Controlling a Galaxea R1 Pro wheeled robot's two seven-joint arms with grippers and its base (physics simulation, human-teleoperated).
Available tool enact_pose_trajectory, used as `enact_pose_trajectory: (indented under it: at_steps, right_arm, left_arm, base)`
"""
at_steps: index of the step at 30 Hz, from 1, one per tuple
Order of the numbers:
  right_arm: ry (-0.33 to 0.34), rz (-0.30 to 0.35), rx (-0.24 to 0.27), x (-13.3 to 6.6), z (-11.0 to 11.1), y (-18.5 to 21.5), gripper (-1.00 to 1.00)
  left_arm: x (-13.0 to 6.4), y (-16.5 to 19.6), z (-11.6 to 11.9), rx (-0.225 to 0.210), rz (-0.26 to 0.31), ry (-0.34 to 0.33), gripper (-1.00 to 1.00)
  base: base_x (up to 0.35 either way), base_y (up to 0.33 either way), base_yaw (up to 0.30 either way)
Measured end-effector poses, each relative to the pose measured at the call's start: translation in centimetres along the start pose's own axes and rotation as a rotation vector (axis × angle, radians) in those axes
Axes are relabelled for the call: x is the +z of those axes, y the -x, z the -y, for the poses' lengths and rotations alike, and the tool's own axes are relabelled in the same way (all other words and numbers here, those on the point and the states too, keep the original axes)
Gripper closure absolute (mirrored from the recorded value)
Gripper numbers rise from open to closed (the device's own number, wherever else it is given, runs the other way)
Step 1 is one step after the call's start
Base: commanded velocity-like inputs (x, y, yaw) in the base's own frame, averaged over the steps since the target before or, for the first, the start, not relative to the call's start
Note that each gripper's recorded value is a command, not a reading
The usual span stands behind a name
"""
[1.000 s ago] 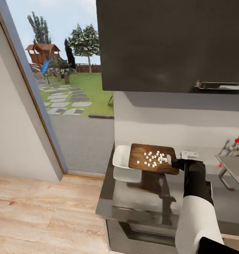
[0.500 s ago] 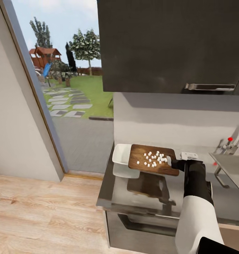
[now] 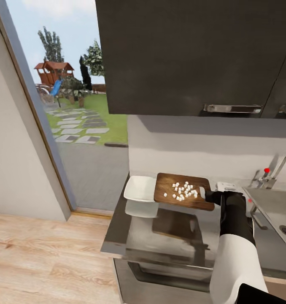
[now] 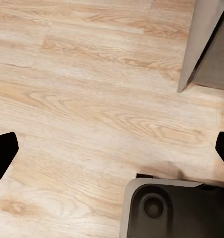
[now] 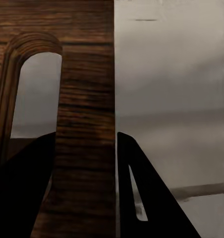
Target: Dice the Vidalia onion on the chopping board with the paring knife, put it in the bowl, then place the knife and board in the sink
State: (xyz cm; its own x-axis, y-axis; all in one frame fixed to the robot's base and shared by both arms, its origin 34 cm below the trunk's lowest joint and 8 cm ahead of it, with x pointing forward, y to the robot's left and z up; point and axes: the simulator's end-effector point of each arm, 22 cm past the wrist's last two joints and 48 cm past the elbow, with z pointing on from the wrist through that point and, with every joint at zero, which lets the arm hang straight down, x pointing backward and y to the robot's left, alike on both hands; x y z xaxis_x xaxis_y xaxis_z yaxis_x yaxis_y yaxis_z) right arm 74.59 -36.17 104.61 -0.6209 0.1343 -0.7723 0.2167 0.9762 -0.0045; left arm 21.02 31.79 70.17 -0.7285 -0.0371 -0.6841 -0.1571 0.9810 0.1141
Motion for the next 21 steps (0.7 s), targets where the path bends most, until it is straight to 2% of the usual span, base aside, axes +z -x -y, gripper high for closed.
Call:
enact_pose_trajectory:
  at_steps: [6, 15, 21]
  right_arm:
    - [0.004, 0.009, 0.004, -0.4, 0.0, 0.4, 1.00]
    - [-0.001, 0.019, 0.003, -1.0, 0.1, 1.0, 1.00]
    - [-0.057, 0.024, -0.006, -1.5, 1.4, 1.4, 1.00]
  left_arm:
    - [0.1, 0.3, 0.0, -0.002, 0.009, 0.000, -1.00]
    - [0.3, 0.7, 0.1, -0.005, 0.023, 0.000, -1.00]
    - [0.4, 1.0, 0.1, -0.007, 0.033, 0.000, -1.00]
  base:
    - [0.000, 0.029, 0.000]
    - [0.036, 0.264, 0.000]
    - [0.079, 0.275, 0.000]
